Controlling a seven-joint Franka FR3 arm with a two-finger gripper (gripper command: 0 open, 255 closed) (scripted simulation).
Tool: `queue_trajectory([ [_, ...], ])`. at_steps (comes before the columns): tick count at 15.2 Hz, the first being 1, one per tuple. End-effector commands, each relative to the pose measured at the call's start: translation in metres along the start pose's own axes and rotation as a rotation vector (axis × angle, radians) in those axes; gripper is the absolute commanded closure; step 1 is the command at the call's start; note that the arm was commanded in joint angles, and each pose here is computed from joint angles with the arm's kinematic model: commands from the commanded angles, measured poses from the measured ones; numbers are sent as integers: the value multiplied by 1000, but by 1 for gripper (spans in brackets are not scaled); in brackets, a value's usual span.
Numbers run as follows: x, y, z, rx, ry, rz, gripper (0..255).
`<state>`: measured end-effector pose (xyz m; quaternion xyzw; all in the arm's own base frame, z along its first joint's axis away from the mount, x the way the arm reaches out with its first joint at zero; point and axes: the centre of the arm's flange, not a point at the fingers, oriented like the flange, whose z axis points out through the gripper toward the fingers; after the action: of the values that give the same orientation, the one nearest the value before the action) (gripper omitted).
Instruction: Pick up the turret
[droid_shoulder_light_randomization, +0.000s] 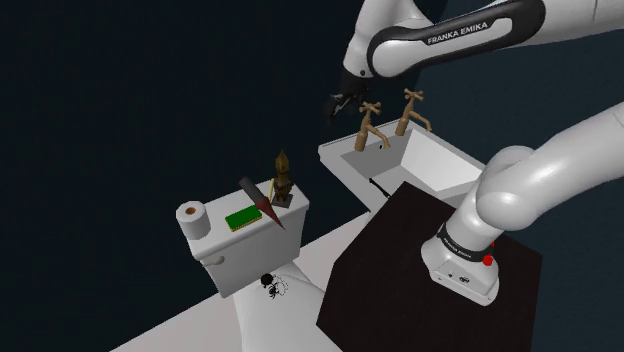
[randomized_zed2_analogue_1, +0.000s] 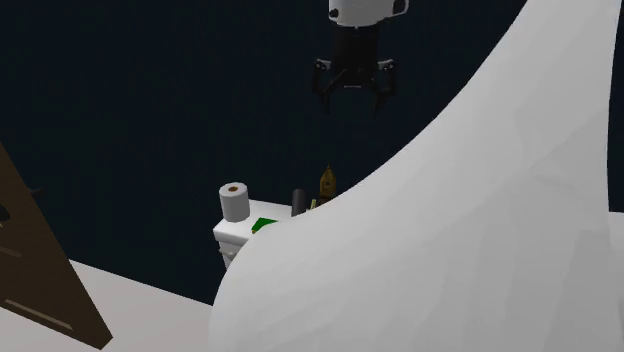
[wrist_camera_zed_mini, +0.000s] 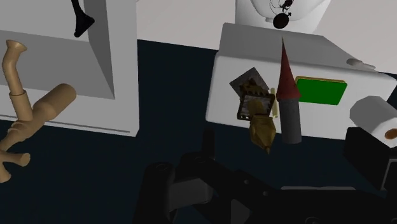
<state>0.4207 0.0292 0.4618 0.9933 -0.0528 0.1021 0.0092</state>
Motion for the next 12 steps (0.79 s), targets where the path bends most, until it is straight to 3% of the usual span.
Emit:
queue_trajectory([
  [1,13,-6,24,-2,20,4,0],
  [12,75,-41,144,-17,113,24,0],
])
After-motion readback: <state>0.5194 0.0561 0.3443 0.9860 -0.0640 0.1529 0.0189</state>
